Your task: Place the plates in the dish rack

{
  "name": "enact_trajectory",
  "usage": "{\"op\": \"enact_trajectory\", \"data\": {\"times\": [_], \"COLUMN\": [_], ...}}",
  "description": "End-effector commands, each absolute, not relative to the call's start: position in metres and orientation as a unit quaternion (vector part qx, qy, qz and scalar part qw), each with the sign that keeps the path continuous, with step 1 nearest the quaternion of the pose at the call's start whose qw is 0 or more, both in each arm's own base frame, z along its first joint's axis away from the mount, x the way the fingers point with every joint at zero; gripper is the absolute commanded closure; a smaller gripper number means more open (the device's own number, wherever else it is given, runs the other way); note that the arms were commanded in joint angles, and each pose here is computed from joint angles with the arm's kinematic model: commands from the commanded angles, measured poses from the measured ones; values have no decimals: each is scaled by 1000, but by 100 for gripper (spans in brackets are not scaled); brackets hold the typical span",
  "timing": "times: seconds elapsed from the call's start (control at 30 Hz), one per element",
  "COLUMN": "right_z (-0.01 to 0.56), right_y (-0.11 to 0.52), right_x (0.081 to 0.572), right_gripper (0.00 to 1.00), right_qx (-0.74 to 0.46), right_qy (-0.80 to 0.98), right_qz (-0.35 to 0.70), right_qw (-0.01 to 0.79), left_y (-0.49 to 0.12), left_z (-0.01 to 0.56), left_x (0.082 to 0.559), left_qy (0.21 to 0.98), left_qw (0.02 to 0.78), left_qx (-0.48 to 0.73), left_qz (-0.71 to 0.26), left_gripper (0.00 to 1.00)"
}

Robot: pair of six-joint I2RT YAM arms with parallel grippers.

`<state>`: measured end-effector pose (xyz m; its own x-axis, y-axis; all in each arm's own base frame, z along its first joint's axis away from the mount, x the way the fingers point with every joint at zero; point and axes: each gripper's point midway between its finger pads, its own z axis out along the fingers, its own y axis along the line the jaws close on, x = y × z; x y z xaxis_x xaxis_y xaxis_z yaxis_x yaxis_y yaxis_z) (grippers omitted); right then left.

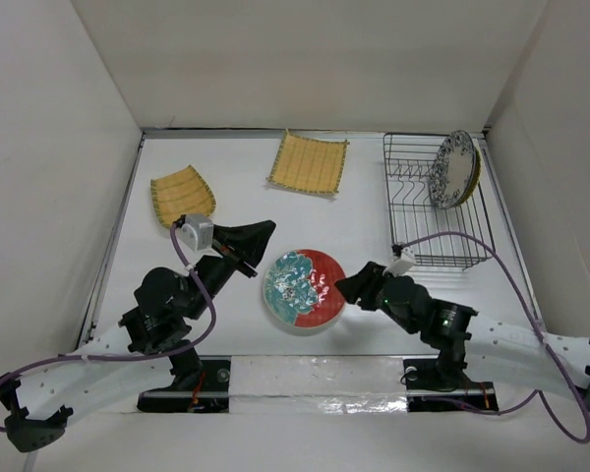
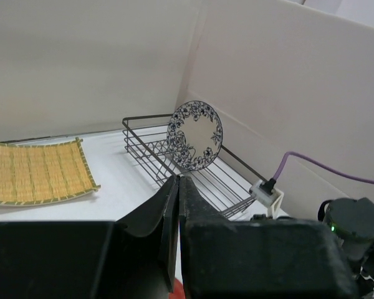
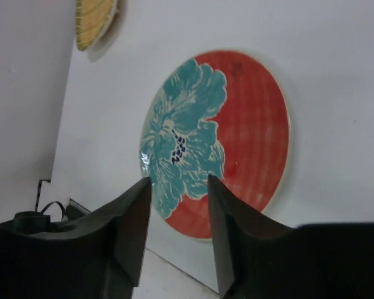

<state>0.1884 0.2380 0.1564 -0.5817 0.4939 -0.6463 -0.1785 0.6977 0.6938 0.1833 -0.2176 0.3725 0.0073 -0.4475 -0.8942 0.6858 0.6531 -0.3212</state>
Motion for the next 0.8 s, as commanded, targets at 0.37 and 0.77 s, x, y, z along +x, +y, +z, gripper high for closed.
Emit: {"op": "enact_trajectory", "data": {"times": [0.37, 0.77], "right_z": [59, 10], "right_y": [240, 249], "right_x": [179, 179], "right_gripper": [26, 35], "right_qx": [246, 312], "right_qy": [841, 831], "right_qz": [279, 289], "right_qw": [393, 358], "left_y": [-218, -220], "left_z": [383, 382], "left_x": [182, 181], "left_qy": [564, 564], "left_qw": [710, 707], "left_qx": [100, 106], "left_qz": [-410, -412], "left_gripper": [99, 97]}}
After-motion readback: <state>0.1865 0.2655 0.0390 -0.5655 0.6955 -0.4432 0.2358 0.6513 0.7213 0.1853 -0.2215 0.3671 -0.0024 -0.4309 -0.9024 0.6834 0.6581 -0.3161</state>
